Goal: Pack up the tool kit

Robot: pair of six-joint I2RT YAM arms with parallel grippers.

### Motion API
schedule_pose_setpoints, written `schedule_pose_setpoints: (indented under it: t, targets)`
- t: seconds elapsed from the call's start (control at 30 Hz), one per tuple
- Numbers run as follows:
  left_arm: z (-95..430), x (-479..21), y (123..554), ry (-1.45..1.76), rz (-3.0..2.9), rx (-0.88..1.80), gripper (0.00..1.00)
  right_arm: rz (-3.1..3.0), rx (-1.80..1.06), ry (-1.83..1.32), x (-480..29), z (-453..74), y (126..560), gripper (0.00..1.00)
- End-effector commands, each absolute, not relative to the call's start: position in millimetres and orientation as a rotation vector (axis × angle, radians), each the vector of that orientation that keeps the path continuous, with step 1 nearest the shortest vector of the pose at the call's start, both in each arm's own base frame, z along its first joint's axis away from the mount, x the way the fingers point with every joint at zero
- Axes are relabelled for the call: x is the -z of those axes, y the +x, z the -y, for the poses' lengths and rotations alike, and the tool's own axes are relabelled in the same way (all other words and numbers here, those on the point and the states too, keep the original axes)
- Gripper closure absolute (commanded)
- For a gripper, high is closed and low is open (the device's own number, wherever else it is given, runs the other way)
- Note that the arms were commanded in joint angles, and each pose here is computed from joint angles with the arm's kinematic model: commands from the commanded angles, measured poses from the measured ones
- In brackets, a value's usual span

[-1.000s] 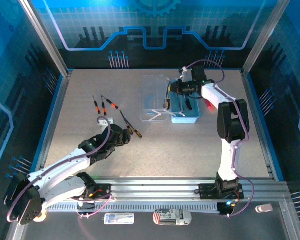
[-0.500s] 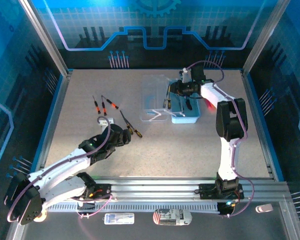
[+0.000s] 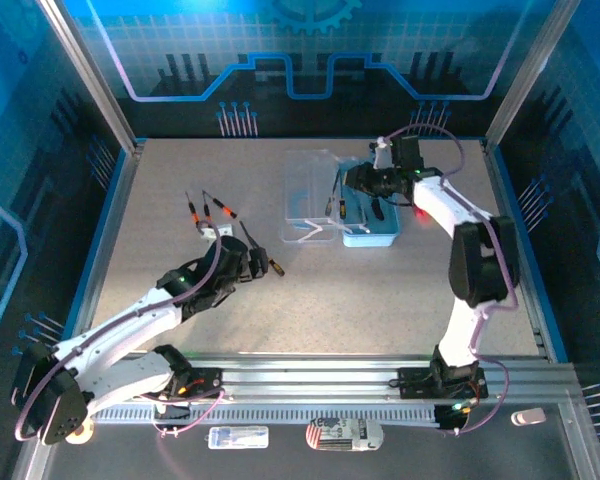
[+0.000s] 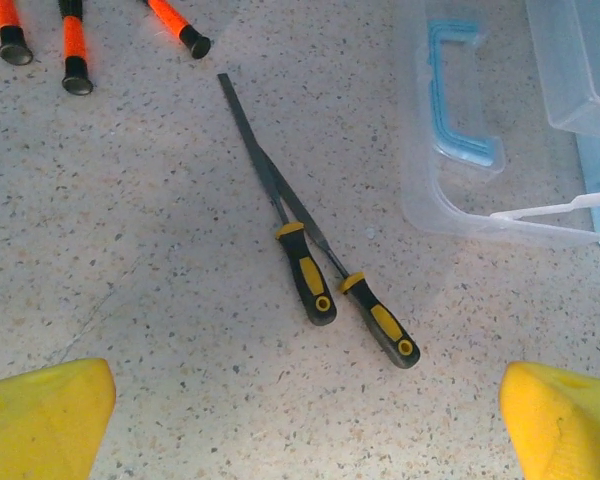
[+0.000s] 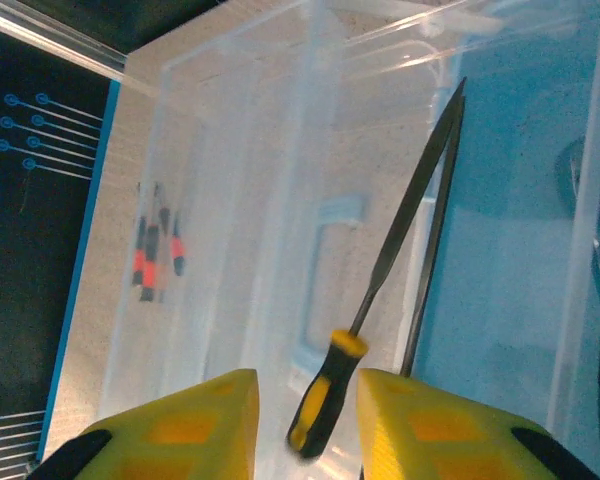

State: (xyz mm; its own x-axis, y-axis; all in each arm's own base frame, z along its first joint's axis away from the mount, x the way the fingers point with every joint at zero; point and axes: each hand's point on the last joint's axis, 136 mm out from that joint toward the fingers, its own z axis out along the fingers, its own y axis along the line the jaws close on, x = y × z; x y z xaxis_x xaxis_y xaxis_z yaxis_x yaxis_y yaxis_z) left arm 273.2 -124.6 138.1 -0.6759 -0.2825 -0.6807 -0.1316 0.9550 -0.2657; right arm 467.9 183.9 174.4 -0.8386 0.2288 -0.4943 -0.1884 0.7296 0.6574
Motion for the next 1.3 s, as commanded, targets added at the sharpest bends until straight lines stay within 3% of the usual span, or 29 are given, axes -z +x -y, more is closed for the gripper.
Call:
schedule_pose_setpoints:
  t: [0.0, 0.23, 0.53, 0.9, 1.27]
  targets:
    - [126.9, -148.7, 288.4, -0.280, -2.277, 0.232, 0.01, -2.291, -0.901, 0.037, -199.2, -174.2, 446.8, 0.67]
    - [123.7, -142.6, 304.7, -0.344, -2.262, 0.218, 0.01, -2.280, -0.753, 0.003, -189.1, -149.9, 402.4, 0.62]
    - [121.2, -134.3, 316.5, -0.402, -2.296, 0.182, 0.01, -2.127, -0.722, -0.003, -201.7, -139.0, 379.9, 0.50]
    - [119.9, -125.5, 320.1, -0.476, -2.357, 0.176, 0.03, -2.081, -0.661, 0.024, -183.8, -148.5, 377.2, 0.56]
    - [117.7, -109.5, 309.1, -0.535, -2.461, 0.201, 0.17, -2.076, -0.658, -0.120, -181.8, -188.8, 366.6, 0.56]
